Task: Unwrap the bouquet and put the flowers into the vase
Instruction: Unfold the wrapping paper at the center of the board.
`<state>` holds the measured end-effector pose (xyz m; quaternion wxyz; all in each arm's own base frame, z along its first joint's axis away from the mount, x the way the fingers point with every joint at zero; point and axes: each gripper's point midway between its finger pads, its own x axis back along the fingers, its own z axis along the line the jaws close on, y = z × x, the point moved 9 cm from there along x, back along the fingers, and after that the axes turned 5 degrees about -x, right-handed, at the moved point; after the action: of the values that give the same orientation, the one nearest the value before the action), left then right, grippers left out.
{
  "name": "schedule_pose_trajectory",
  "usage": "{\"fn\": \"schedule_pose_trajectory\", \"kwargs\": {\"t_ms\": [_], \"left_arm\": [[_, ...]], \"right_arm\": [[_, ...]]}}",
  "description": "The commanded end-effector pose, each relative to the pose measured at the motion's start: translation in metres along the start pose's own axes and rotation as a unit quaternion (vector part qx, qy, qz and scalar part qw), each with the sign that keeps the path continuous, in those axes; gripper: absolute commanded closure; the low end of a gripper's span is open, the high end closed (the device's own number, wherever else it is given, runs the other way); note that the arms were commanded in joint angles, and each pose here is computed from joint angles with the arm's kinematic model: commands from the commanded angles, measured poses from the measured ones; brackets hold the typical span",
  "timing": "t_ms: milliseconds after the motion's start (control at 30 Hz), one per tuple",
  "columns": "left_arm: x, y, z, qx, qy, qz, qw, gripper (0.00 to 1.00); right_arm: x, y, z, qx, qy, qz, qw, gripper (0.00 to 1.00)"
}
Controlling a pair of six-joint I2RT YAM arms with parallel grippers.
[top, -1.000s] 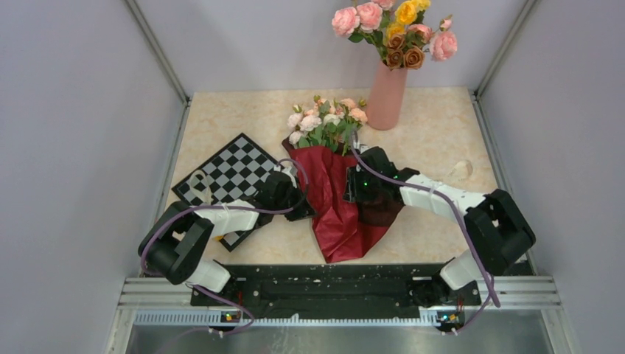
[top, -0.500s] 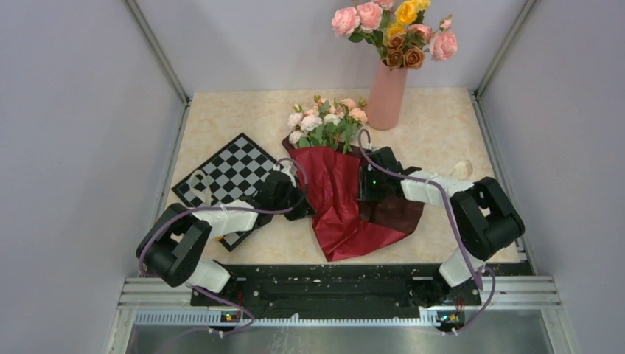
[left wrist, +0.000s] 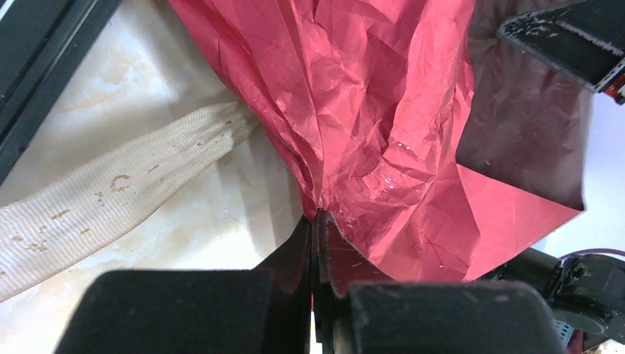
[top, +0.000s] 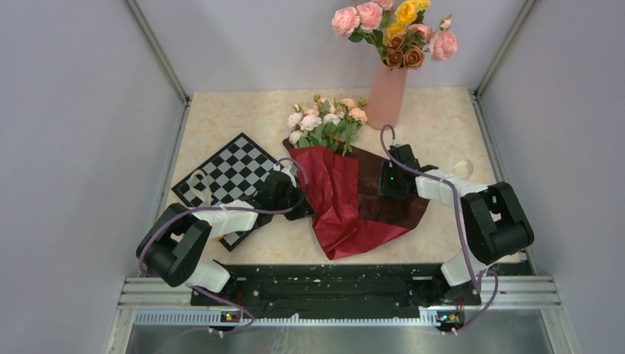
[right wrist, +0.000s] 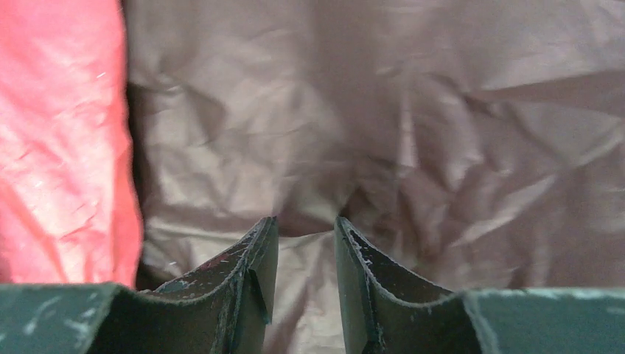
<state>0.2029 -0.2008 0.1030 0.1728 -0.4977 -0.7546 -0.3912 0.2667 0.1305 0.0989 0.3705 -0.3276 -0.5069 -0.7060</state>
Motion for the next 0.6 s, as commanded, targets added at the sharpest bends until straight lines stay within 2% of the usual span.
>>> {"fn": "schedule_pose_trajectory", "kwargs": {"t_ms": [0, 367, 567], "left_arm": [[0.002, 0.007, -0.002, -0.012, 0.001, -0.023, 1.0, 1.0], [0.003, 0.009, -0.002, -0.015, 0.006, -0.026, 1.0, 1.0], [0.004, 0.009, -0.002, -0.015, 0.005, -0.025, 1.0, 1.0]], "right_arm": [[0.008, 0.004, -0.035, -0.038, -0.063, -0.007, 0.997, 0.63], [0.036, 0.026, -0.094, -0.126, -0.148, -0.067, 0.979, 0.54], [0.054, 0.033, -0.114, -0.156, -0.164, -0.111, 0.968, 0.49]]}}
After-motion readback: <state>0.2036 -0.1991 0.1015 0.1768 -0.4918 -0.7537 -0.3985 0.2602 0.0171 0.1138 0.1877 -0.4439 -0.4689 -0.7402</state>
